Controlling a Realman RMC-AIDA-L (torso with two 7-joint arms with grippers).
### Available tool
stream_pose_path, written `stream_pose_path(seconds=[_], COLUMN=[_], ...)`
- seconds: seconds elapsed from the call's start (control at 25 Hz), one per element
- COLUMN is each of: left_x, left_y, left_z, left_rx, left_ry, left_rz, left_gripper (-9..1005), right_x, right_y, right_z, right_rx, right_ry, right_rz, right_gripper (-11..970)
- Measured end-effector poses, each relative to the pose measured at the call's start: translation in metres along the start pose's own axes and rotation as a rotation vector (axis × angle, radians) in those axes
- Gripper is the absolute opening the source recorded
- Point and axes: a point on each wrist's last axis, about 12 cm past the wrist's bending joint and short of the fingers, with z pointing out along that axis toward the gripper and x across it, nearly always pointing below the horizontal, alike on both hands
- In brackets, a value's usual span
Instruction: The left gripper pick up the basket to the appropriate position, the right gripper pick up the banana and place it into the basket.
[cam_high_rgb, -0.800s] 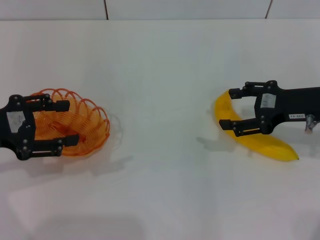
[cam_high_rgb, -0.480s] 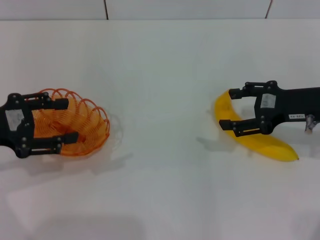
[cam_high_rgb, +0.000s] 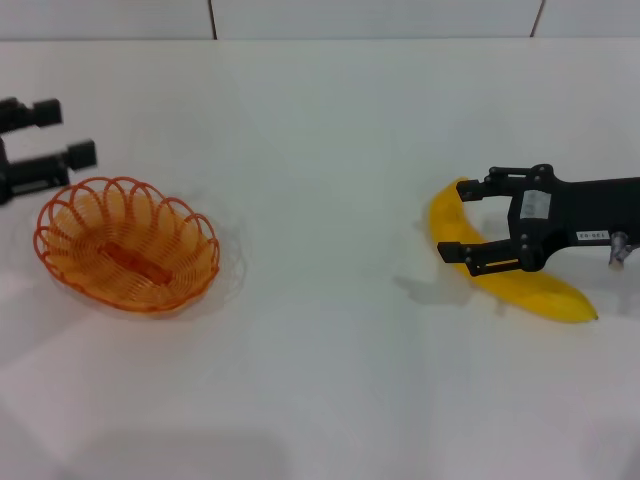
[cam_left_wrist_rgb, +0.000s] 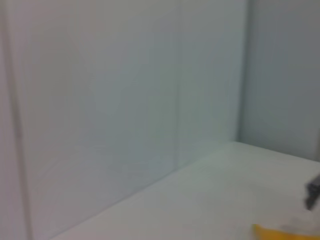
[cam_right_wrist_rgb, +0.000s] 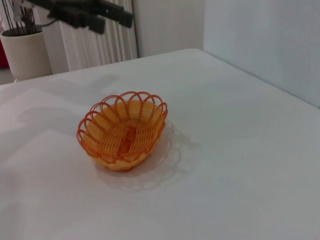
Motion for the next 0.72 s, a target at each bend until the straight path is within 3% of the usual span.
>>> stream_pose_path(seconds=[0.4, 0.72], left_x=[-0.016, -0.019], left_y=[0.033, 0.047], left_z=[-0.009, -0.010], left_rx=[-0.166, -0.235], left_ry=[0.129, 0.241], left_rz=[-0.206, -0.271], left_gripper=[757, 757], right_x=[0.000, -0.001], right_y=[0.000, -0.002], right_z=[0.001, 0.002], right_rx=[0.000, 0.011], right_ry=[0.001, 0.005], right_rz=[0.000, -0.001], right_gripper=[879, 879])
